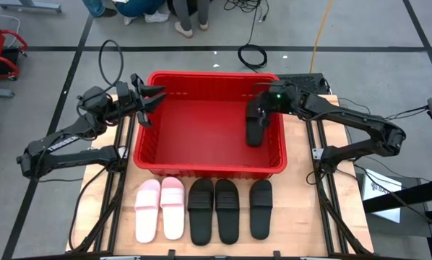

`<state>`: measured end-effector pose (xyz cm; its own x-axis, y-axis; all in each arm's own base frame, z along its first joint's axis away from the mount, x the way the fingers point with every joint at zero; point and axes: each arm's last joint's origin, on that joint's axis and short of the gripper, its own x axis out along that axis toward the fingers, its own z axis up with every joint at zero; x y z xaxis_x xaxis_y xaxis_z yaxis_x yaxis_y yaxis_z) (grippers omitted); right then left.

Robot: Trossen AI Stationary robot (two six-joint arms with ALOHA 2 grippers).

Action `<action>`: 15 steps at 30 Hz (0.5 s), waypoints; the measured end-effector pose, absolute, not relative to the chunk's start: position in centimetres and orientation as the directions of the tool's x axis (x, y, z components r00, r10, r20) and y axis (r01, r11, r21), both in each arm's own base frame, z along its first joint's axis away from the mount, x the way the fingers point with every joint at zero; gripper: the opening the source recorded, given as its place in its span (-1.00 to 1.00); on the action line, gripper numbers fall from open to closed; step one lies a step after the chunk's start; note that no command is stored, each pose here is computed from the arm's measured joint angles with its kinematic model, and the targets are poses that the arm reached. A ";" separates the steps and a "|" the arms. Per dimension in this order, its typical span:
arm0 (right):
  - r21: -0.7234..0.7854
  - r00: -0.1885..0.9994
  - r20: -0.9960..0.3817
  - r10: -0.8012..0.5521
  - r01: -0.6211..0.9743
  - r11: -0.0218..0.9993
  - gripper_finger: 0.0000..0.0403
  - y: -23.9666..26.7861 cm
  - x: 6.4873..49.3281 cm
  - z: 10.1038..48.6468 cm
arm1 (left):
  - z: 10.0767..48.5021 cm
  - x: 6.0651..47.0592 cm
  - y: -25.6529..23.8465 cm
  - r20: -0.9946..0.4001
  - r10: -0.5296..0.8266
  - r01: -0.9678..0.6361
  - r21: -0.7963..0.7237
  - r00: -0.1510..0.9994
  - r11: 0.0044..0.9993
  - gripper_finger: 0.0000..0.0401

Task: Pick and place slides into bin
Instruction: Put the right black slide into the red bin

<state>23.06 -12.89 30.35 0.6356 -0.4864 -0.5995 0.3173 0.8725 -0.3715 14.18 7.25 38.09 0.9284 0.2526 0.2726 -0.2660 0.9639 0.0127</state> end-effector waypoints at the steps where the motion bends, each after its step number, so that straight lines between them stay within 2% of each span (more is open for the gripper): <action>1: -0.371 0.645 -0.590 -0.486 0.319 0.872 -0.23 -12.7 23.0 30.6 | 38.2 14.0 7.1 0.276 0.244 -0.258 0.014 0.930 0.966 -0.37; 8: -0.379 0.726 -0.509 -0.462 0.293 0.878 -0.23 -10.6 22.8 32.4 | 38.9 12.7 6.0 0.319 0.132 -0.150 0.032 0.939 0.988 -0.37; 15: -0.346 0.806 -0.428 -0.408 0.271 0.898 -0.23 -8.0 22.3 34.1 | 38.8 12.4 5.4 0.297 -0.013 0.015 -0.004 0.955 1.000 -0.37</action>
<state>22.31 -7.99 34.08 0.8064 -0.4079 -0.4283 0.2708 0.8984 -0.3457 12.43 5.44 38.85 0.9548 -0.0128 0.2970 0.0148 0.9999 -0.0045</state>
